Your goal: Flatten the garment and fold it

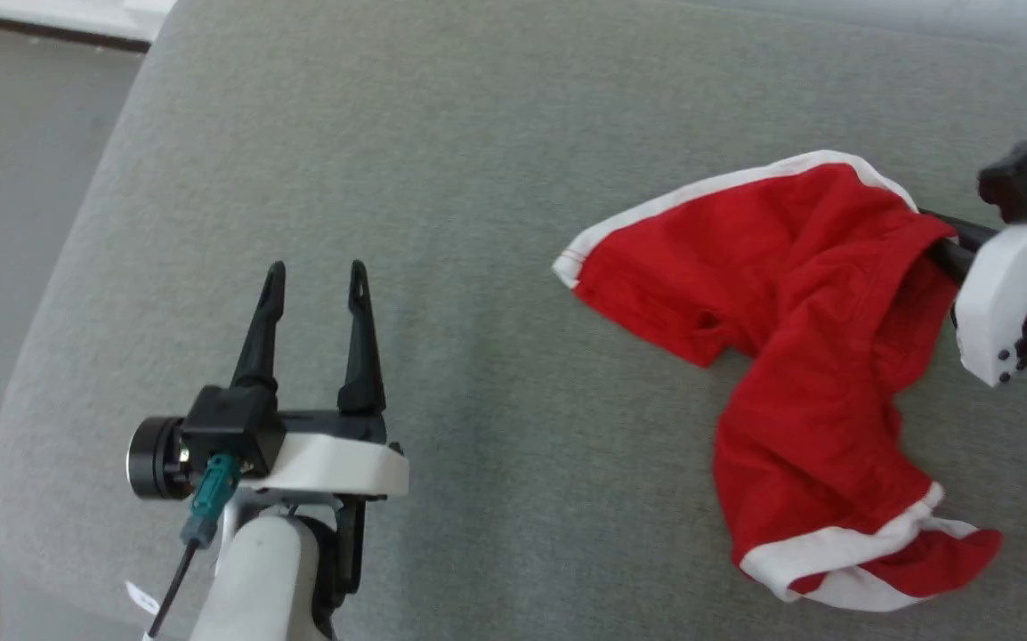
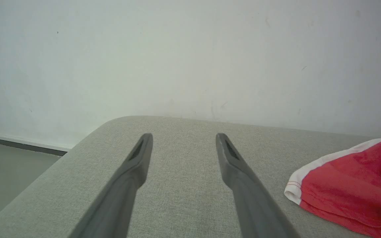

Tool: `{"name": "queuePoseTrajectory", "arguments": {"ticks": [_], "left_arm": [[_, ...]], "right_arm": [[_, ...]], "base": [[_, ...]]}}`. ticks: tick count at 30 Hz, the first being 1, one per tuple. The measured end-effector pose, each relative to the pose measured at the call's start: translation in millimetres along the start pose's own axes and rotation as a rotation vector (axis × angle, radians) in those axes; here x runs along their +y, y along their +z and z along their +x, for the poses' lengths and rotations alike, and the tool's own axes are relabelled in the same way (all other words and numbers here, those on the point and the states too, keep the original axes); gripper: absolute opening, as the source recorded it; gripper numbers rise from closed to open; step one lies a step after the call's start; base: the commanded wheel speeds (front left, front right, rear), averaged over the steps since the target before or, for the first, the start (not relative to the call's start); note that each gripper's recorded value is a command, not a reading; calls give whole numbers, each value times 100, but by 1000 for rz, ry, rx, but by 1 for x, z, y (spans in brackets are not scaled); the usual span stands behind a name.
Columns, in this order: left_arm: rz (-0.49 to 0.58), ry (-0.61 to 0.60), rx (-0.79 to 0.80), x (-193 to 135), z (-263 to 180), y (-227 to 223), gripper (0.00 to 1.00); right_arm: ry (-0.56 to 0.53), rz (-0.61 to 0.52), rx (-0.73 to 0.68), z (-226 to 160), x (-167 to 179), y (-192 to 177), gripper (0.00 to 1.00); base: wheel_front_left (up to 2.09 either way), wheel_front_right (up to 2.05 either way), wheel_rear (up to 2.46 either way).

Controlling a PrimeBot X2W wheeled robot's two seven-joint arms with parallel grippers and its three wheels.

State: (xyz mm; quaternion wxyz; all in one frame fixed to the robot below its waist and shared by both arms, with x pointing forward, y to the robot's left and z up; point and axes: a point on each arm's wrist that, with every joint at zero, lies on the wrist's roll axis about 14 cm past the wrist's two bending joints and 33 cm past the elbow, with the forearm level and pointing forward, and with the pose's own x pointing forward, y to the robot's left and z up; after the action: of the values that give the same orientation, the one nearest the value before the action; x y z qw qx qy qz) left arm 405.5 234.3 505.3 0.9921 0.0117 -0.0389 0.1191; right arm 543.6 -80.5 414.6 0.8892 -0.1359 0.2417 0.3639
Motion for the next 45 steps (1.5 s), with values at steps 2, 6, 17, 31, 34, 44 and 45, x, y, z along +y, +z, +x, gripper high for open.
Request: {"name": "queuePoseTrajectory", "arguments": {"ticks": [2,6,17,31,34,44,45], "left_arm": [[-4,-22,-2,-7,0,0,100],[-31,-81,-26,-26,4,7,100],[-43,-166,-60,-50,8,17,100],[93,-417,-174,-91,71,61,100],[116,-498,-163,-121,94,77,100],[255,-749,265,-219,119,28,100],[270,-768,325,-224,118,18,100]], "right_arm": [[-31,35,-27,-18,-9,-4,0],[-124,98,48,-67,-29,-49,0],[-277,247,45,-128,-32,-106,100],[-450,199,-470,-227,-54,1,100],[-547,187,-598,-254,-63,19,100],[-774,307,-722,-256,-41,-5,100],[-781,317,-713,-253,-39,-10,100]], "base": [[0,0,0],[0,0,0],[0,0,0],[0,0,0],[0,0,0],[0,0,0],[0,0,0]]}}
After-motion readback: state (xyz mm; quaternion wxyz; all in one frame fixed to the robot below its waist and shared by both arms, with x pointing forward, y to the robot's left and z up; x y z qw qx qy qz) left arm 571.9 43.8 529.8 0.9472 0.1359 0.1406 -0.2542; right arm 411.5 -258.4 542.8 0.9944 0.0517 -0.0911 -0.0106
